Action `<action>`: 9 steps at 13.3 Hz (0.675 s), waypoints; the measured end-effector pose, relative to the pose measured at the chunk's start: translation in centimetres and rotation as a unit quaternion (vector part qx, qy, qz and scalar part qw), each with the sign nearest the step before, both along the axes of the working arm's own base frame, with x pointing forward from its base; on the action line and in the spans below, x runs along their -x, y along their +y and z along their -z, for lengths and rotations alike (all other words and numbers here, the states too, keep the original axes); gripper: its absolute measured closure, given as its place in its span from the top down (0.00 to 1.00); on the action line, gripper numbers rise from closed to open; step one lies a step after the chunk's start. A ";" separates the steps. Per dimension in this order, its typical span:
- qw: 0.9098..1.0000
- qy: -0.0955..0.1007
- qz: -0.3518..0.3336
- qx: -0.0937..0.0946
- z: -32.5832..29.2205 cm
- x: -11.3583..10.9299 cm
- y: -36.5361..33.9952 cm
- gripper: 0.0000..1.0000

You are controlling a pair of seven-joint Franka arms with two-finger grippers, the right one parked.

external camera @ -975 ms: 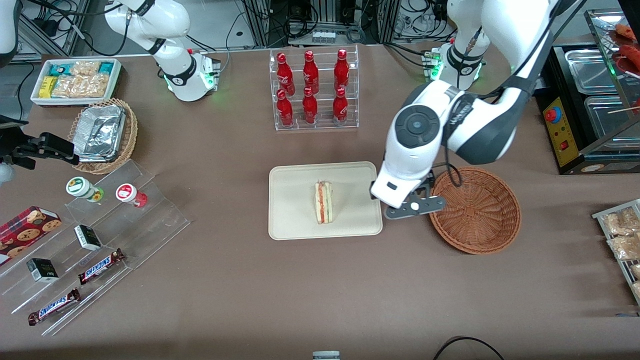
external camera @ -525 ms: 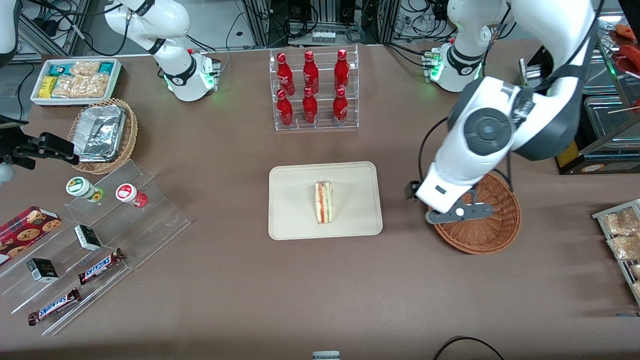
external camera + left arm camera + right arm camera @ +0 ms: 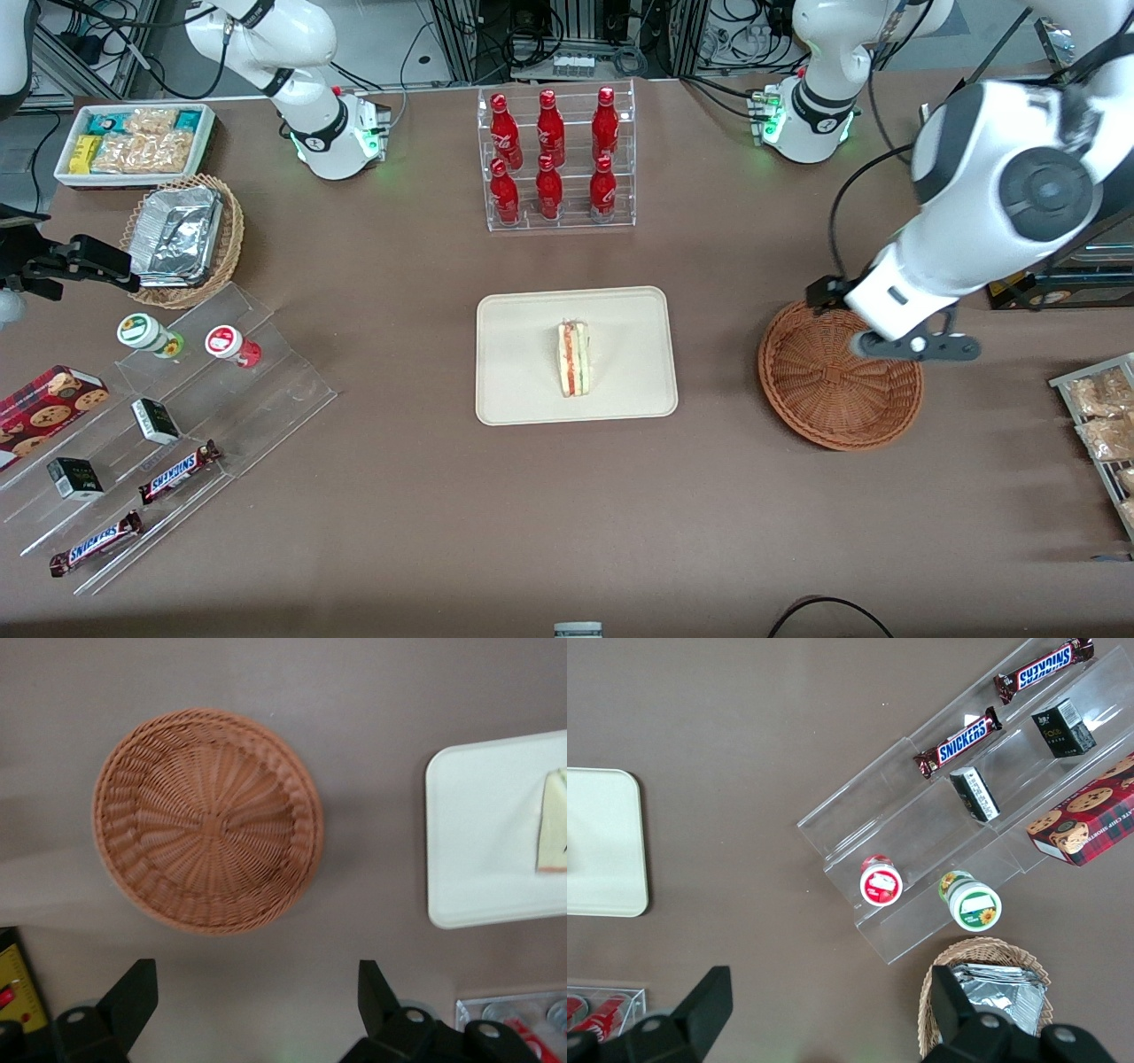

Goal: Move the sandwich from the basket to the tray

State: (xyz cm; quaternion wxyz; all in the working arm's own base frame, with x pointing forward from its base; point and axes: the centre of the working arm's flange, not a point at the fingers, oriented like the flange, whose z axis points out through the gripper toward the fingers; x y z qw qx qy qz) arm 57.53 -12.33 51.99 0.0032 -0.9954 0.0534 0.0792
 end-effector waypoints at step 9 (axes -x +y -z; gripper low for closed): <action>1.000 0.020 -0.008 0.018 -5.9 3.7 8.9 1.00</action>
